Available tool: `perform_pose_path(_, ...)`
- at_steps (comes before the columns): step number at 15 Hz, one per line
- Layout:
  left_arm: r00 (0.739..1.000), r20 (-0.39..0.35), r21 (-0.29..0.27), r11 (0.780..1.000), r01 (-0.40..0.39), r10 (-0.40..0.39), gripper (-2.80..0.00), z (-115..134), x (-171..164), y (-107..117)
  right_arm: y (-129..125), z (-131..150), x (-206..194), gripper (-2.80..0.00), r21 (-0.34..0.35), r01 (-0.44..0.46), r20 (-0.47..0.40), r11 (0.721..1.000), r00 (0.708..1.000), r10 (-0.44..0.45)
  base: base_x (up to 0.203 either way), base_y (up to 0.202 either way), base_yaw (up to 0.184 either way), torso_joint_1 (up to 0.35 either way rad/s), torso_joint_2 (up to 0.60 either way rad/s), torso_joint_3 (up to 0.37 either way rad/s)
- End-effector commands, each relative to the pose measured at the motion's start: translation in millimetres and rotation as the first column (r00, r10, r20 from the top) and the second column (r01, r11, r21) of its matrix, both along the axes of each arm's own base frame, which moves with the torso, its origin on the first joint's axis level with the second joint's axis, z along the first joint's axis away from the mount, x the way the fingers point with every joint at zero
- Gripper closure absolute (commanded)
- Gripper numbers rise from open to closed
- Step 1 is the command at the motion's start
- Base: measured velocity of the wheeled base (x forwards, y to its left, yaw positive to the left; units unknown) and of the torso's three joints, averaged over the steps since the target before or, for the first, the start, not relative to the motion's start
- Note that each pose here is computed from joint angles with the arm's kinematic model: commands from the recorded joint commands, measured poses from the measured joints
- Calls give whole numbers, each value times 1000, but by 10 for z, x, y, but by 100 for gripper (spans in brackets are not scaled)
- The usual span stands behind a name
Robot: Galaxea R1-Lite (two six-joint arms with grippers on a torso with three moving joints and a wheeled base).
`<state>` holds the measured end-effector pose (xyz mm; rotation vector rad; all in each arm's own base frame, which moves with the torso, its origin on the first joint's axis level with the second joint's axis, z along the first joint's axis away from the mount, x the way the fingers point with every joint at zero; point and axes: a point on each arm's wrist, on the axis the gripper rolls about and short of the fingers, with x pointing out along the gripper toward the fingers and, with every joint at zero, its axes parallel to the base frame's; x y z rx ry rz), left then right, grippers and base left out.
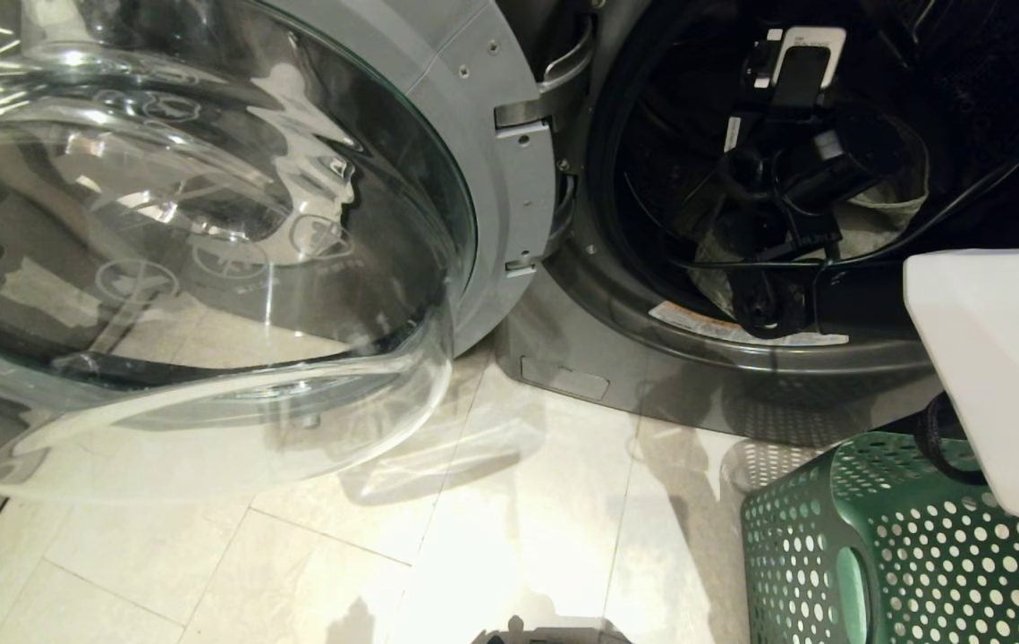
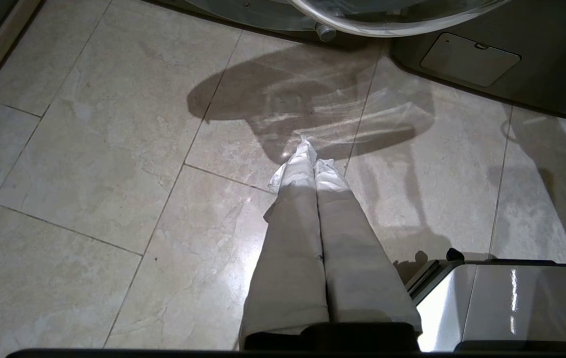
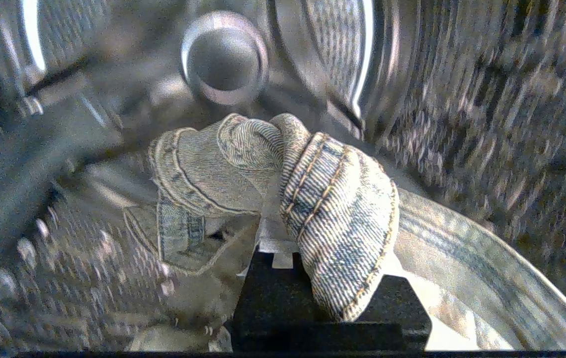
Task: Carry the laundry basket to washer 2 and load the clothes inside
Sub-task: Place the clothes into the washing machine
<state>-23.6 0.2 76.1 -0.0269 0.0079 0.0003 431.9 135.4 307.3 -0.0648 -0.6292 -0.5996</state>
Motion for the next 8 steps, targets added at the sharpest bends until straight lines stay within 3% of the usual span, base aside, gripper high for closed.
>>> perform_pose_path(1, 1000, 0, -1, 1000, 0, 0, 0, 0, 0, 0, 11, -127, 79, 0, 42, 54, -69, 998, 996, -51, 0, 0, 0, 0, 0, 0)
perform_pose_path(3, 1000, 0, -1, 1000, 0, 0, 0, 0, 0, 0, -16, -131, 72, 0, 137, 174, -162, 975, 975, -151, 0, 0, 0, 0, 0, 0)
perform_pose_path(4, 1000, 0, -1, 1000, 0, 0, 0, 0, 0, 0, -26, -126, 70, 0, 152, 211, -202, 966, 963, -179, 0, 0, 0, 0, 0, 0)
perform_pose_path(8, 1000, 0, -1, 1000, 0, 0, 0, 0, 0, 0, -101, -57, 59, 0, 150, 230, -230, 962, 954, -193, 0, 0, 0, 0, 0, 0)
